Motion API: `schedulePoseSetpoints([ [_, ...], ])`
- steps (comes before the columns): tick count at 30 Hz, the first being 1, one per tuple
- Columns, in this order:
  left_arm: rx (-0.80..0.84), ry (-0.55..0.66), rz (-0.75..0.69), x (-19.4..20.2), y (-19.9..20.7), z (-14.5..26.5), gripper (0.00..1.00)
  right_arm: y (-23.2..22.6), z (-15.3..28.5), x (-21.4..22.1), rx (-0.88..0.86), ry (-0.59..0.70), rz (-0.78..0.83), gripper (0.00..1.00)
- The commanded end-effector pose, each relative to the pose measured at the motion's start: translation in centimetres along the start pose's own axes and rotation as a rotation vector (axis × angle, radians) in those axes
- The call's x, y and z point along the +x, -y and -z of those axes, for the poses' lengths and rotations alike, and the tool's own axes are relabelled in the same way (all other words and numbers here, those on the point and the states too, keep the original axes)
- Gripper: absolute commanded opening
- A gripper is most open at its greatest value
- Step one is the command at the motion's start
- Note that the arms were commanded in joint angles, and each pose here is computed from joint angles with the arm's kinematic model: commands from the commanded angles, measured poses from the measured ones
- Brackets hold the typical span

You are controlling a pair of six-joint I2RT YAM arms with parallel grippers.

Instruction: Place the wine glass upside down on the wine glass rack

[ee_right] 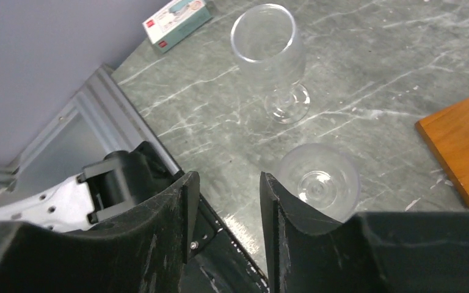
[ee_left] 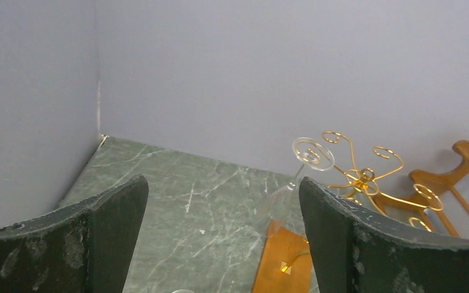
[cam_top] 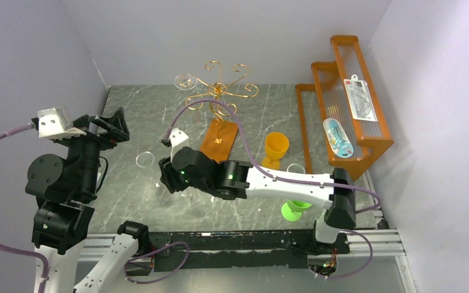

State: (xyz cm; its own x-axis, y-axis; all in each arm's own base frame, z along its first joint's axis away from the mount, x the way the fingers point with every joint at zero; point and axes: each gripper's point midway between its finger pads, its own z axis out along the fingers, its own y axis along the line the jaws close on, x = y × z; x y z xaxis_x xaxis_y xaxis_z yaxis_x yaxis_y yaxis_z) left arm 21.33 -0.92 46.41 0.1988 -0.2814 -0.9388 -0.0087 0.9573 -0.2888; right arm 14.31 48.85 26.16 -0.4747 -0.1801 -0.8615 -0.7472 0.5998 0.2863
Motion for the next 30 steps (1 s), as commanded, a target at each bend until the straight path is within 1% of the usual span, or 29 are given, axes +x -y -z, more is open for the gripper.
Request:
schedulePoseSetpoints([
  [1,-0.058,-0.014,-0.047,-0.2,-1.4,0.9,0.97,1.7,-1.0,1.1,0.122,-0.07,-0.01,0.45],
  [7,-0.053,-0.002,-0.052,-0.2,-1.6,1.4,0.97,2.8,-2.2,2.8,0.206,-0.144,0.002,0.45],
  [10,-0.047,-0.014,-0.056,0.3,-1.5,1.2,0.97,3.1,-2.5,2.9,0.24,-0.167,0.026,0.45],
  [19,-0.027,-0.045,-0.055,1.3,-0.9,0.4,0.97,2.5,-2.6,2.9,0.207,-0.175,0.034,0.42],
  [21,-0.026,-0.049,-0.051,1.5,-0.8,0.3,0.97,2.9,-2.7,3.0,0.219,-0.179,0.04,0.39],
  [25,-0.022,-0.067,-0.036,2.3,-0.8,0.2,0.97,3.2,-2.9,3.6,0.231,-0.192,0.05,0.24],
  [30,-0.027,-0.129,-0.001,4.2,-0.8,0.2,0.97,3.2,-2.7,3.6,0.214,-0.185,0.062,0.1],
])
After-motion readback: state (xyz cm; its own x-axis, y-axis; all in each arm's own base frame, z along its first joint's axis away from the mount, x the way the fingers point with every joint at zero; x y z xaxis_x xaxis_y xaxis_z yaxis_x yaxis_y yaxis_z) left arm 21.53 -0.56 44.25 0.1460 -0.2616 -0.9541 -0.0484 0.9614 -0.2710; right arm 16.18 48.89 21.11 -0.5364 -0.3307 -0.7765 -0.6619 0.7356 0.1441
